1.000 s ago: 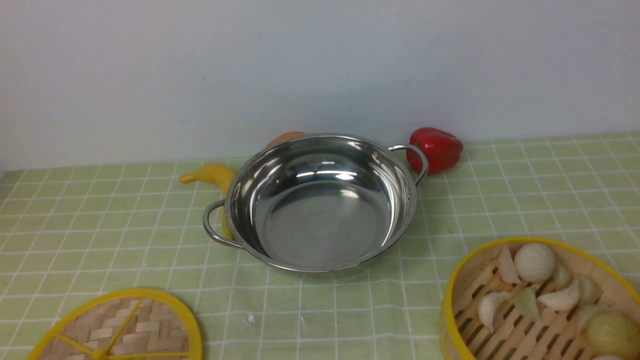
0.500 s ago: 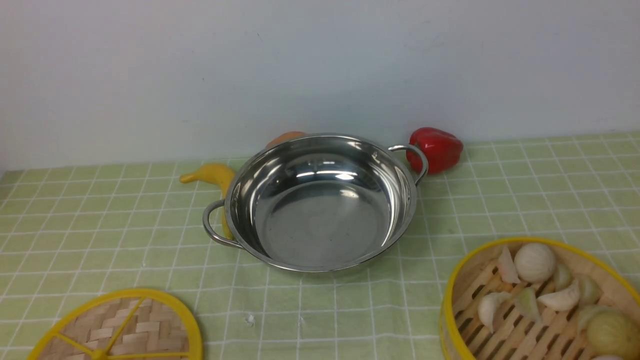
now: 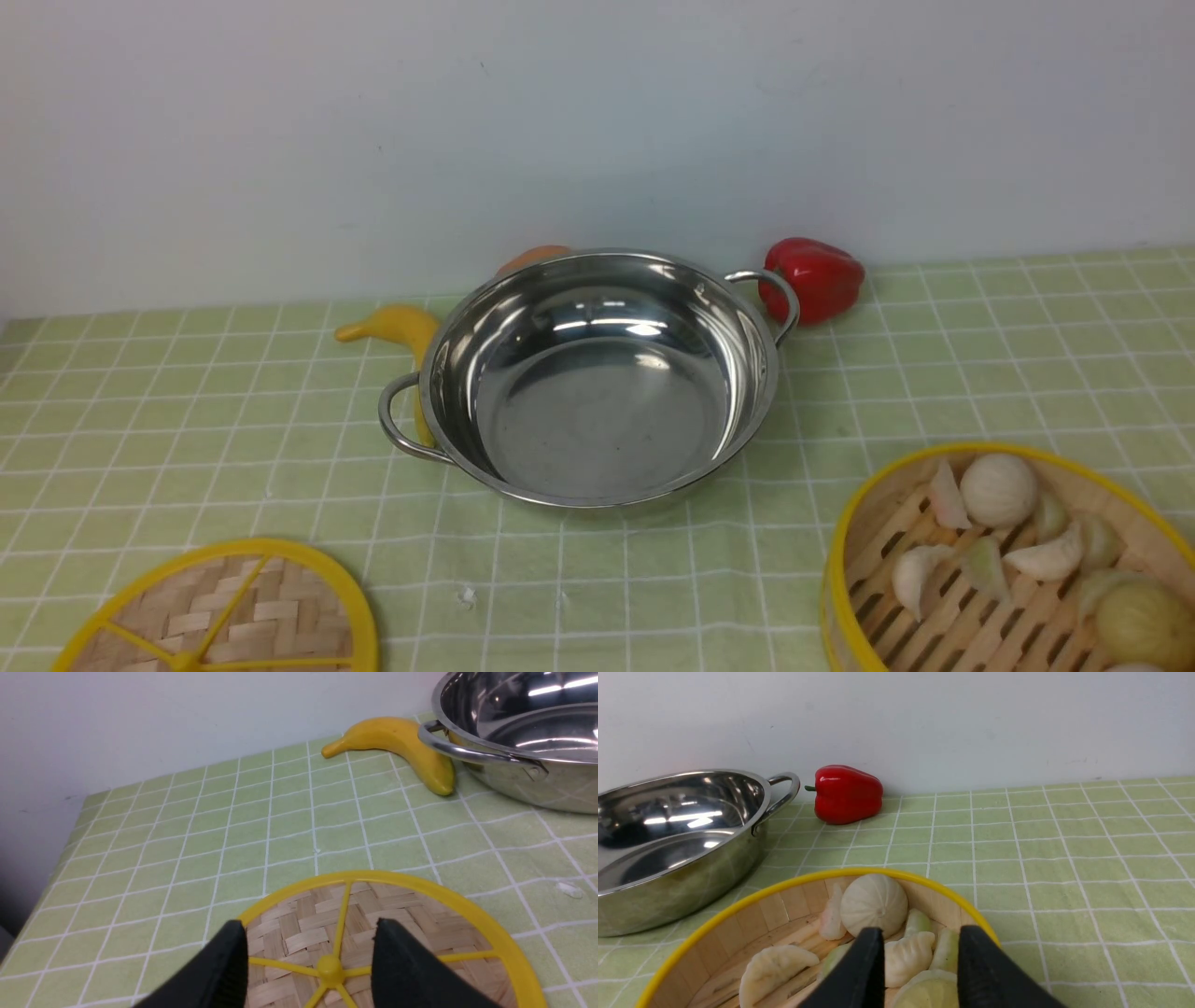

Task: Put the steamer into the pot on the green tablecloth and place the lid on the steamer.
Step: 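Reach for and grasp the rim of the bamboo steamer holding the buns with the right gripper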

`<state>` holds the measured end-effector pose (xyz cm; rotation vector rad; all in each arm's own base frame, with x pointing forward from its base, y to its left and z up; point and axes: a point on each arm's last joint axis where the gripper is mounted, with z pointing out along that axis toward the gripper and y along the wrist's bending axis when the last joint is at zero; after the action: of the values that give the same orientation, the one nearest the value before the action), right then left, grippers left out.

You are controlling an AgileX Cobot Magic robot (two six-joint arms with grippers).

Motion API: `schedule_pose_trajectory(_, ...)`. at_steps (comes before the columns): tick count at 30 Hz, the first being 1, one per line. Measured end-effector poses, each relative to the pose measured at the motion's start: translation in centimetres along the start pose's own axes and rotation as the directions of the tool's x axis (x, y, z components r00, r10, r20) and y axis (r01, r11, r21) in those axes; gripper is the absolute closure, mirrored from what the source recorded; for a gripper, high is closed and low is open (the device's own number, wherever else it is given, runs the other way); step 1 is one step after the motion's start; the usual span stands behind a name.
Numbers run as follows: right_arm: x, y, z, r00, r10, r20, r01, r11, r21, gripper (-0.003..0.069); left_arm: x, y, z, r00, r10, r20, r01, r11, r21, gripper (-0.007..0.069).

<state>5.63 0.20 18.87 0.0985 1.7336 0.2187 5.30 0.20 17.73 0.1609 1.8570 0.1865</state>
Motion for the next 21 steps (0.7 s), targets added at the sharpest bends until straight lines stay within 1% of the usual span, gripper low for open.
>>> schedule_pose_trajectory(3,-0.2,0.2,0.0,1.0,0.003,0.025,-0.002,1.0,-0.017,0.0417,0.0,0.0,0.0,1.0,0.0,0.0,0.0,1.0,0.0,0.0281)
schedule_pose_trajectory(6,-1.0,0.7,-0.1,0.994,0.018,0.108,-0.009,0.997,-0.075,0.0417,0.0,0.0,0.0,1.0,0.0,0.0,0.0,1.0,0.0,0.0281)
schedule_pose_trajectory(7,-1.1,0.7,-0.1,0.993,0.02,0.115,-0.011,0.997,-0.079,0.0417,0.0,0.0,0.0,1.0,0.0,0.0,0.0,1.0,0.0,0.0281)
schedule_pose_trajectory(9,-3.2,1.4,-0.8,0.976,0.04,0.215,-0.012,0.992,-0.129,0.0417,0.0,0.0,0.0,1.0,0.0,0.0,0.0,1.0,0.0,0.0281)
schedule_pose_trajectory(10,-3.7,1.5,-0.9,0.972,0.044,0.233,-0.012,0.991,-0.136,0.0417,0.0,0.0,0.0,1.0,0.0,0.0,0.0,1.0,0.0,0.0281)
schedule_pose_trajectory(11,-5.7,1.9,-1.8,0.952,0.064,0.298,-0.016,0.987,-0.16,0.0417,0.0,0.0,0.0,1.0,0.0,0.0,0.0,1.0,0.0,0.0281)
schedule_pose_trajectory(14,-9.1,2.4,-3.6,0.92,0.118,0.374,-0.05,0.981,-0.186,0.0417,0.0,0.0,0.0,1.0,0.0,0.0,0.0,1.0,0.0,0.0281)
schedule_pose_trajectory(18,-11.4,2.5,-5.2,0.904,0.186,0.384,-0.116,0.973,-0.198,0.0417,0.0,0.0,0.0,1.0,0.0,0.0,0.0,1.0,0.0,0.0281)
schedule_pose_trajectory(21,-12.4,2.7,-6.0,0.887,0.263,0.379,-0.181,0.954,-0.238,0.0417,0.0,0.0,0.0,1.0,0.0,0.0,0.0,1.0,0.0,0.0281)
